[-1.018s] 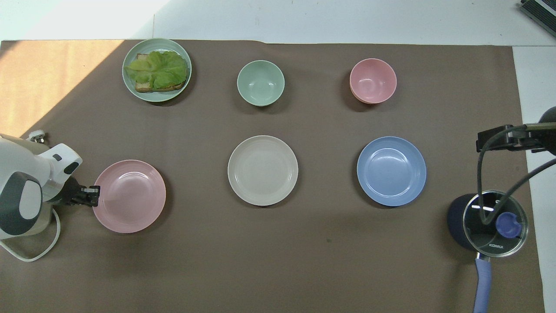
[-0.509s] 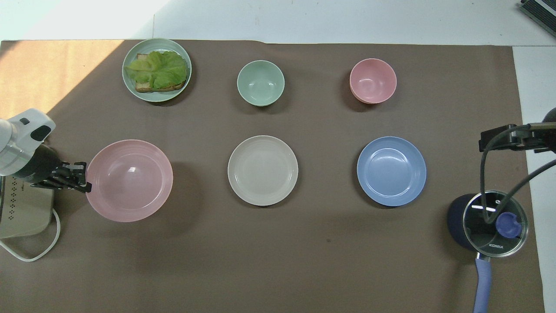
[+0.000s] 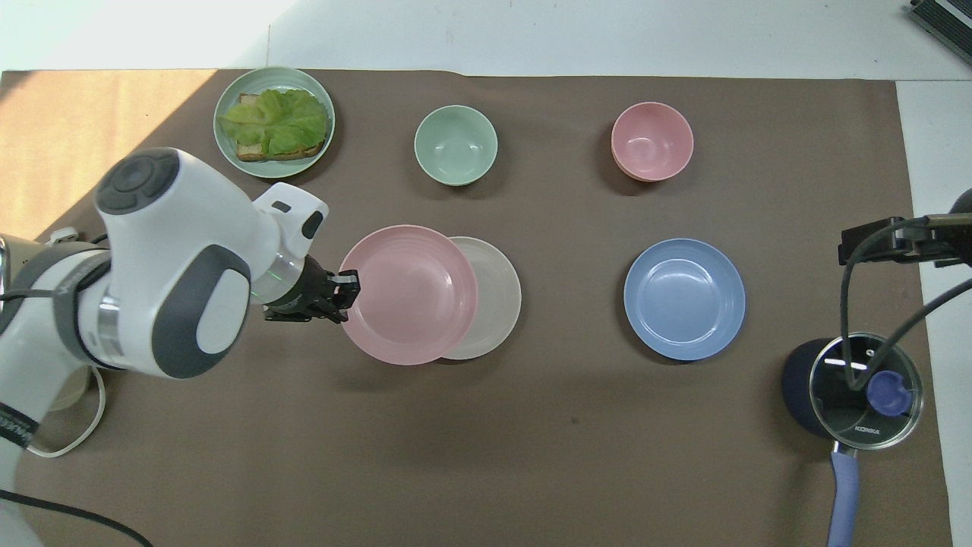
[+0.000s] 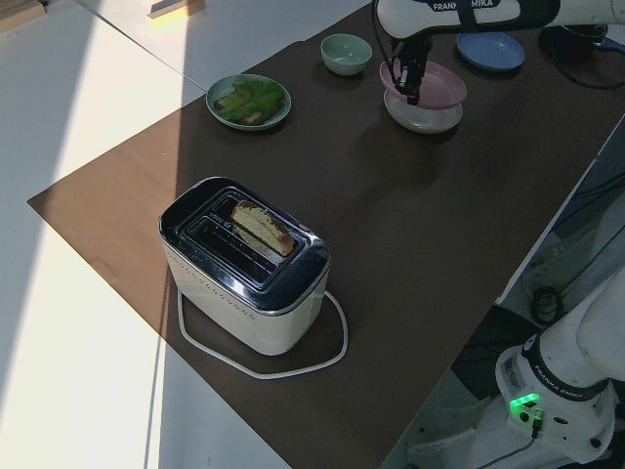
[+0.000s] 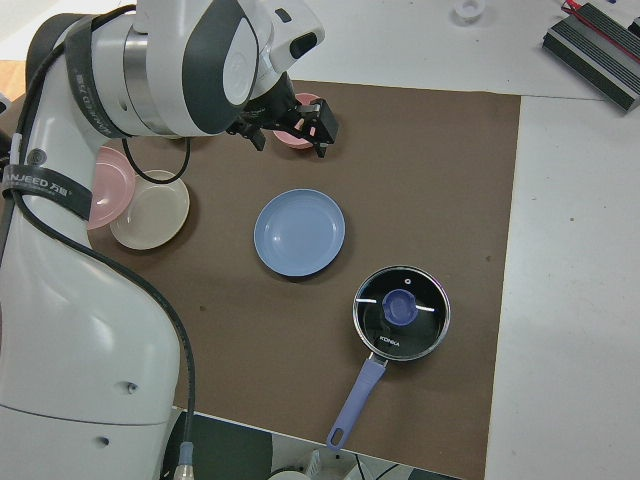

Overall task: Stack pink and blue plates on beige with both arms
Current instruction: 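Lift the pink plate with the left gripper onto the beige plate, then release the pink plate with the left gripper while the right gripper reaches the blue plate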

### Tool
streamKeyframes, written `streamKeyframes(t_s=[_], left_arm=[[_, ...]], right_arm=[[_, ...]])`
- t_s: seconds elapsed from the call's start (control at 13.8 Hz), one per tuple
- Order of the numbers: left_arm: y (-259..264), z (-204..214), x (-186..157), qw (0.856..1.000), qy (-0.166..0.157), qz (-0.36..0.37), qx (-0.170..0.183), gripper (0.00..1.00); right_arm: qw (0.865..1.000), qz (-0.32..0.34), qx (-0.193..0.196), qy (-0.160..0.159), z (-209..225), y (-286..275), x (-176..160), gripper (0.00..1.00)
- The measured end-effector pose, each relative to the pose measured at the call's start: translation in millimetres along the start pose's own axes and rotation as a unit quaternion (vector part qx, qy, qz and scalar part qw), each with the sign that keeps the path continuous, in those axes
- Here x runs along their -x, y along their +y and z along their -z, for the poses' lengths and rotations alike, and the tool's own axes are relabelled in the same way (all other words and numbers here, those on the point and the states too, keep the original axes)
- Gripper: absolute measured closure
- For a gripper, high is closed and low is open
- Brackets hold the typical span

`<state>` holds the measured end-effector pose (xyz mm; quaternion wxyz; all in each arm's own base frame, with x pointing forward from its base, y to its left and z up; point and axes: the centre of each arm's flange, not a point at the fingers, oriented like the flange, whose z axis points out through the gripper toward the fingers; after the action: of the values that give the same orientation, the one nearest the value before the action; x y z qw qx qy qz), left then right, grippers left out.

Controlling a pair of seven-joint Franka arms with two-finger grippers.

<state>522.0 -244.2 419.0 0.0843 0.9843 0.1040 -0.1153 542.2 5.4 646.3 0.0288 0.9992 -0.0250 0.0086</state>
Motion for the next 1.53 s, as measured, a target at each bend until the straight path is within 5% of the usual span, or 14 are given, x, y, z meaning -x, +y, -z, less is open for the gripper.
streamKeyframes(t_s=[0.44, 0.8, 1.02, 1.09, 1.53], left_arm=[[21.4, -64.1, -7.5, 1.0, 0.017, 0.002, 0.003, 0.95], [6.2, -57.8, -14.9, 1.0, 0.008, 0.015, -0.004, 0.41], [-53.7, -6.0, -48.9, 0.999, 0.012, 0.032, -0.027, 0.05], [-81.8, 20.9, -61.0, 0.999, 0.016, 0.03, -0.028, 0.0], [-173.8, 171.5, -62.1, 0.994, 0.095, -0.033, -0.052, 0.0]], right_arm=[[1.0, -0.003, 0.0, 0.007, -0.5, 2.8, -2.0, 0.0], [1.0, -0.004, -0.001, 0.013, -35.1, 4.4, -10.8, 0.0], [1.0, 0.001, -0.002, 0.012, -80.5, -1.8, -17.2, 0.0], [1.0, 0.002, -0.004, 0.013, -101.7, -4.0, -19.4, 0.0], [1.0, 0.022, -0.012, 0.006, -222.0, -10.3, -27.9, 0.0]])
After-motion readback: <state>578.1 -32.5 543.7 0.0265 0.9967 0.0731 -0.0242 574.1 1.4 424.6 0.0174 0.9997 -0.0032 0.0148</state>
